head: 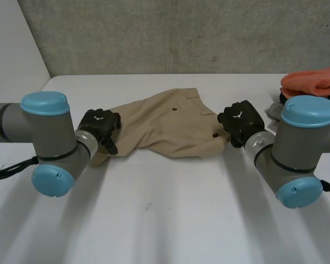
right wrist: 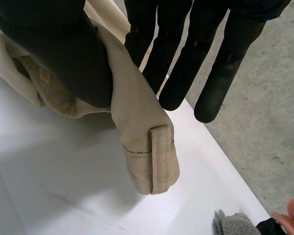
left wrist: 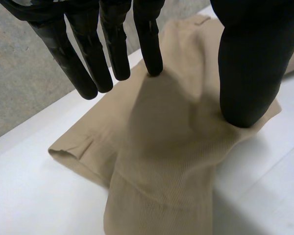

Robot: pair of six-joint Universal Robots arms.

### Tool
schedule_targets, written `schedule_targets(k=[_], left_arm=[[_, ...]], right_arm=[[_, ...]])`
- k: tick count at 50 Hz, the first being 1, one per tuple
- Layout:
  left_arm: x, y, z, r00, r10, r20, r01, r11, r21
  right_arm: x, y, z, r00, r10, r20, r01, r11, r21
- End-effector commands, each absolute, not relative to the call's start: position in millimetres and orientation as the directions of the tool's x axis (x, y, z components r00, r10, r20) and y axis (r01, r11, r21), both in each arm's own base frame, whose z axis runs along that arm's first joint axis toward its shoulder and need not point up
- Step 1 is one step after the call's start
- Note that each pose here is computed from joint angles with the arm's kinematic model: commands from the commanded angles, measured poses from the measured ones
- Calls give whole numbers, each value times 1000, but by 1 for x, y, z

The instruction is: Fold the laundry.

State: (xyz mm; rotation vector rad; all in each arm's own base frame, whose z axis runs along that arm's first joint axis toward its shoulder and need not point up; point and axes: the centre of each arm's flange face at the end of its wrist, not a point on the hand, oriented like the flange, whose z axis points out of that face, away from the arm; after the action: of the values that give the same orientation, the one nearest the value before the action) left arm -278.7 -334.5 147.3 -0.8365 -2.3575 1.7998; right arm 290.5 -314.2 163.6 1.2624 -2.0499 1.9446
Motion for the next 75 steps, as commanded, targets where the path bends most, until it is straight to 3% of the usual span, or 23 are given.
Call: schedule_targets(k=[1, 5, 10, 18, 23, 27, 34, 43, 48, 53, 58, 62, 69, 75], left_arm=[[-283, -336, 136, -810, 474, -344, 458, 146, -877], [-289, -331, 140, -790, 485, -375, 484, 117, -867], [-293, -325, 173, -795, 453, -404, 473, 47, -880], [-298, -318, 262, -834, 366, -414, 378, -167, -910], [-313, -326, 316, -858, 307, -413, 308, -337, -890], [-323, -344, 326, -865, 268, -424, 315, -369, -874], [-345, -377, 290, -854, 272, -444, 364, -299, -882], [-371, -390, 227, -814, 362, -455, 380, -261, -888], [-378, -385, 227, -803, 401, -442, 355, -274, -894], [-363, -372, 270, -835, 353, -423, 341, -270, -900], [-327, -337, 296, -858, 323, -400, 371, -149, -917], [-304, -297, 291, -850, 361, -383, 390, -57, -919], [-281, -228, 235, -831, 485, -272, 378, 133, -916], [-282, -205, 190, -821, 551, -151, 347, 270, -898]], right_arm=[[291, -308, 161, -646, -528, 551, -589, -114, -800], [290, -306, 166, -649, -527, 548, -590, -107, -801], [288, -297, 188, -649, -531, 545, -584, -112, -804], [280, -273, 266, -704, -518, 486, -493, -137, -859], [284, -258, 296, -768, -549, 331, -356, -65, -932], [288, -255, 303, -821, -544, 174, -220, 20, -975], [295, -268, 263, -869, -494, 2, -120, 207, -971], [305, -285, 200, -901, -432, 37, -175, 285, -942], [307, -296, 185, -919, -378, 107, -215, 257, -942], [313, -291, 185, -904, -400, 150, -258, 234, -937], [319, -283, 192, -891, -429, 149, -257, 206, -944], [323, -283, 198, -889, -431, 155, -254, 181, -950], [326, -279, 201, -889, -428, 164, -258, 174, -950], [327, -272, 208, -889, -433, 149, -246, 178, -953]])
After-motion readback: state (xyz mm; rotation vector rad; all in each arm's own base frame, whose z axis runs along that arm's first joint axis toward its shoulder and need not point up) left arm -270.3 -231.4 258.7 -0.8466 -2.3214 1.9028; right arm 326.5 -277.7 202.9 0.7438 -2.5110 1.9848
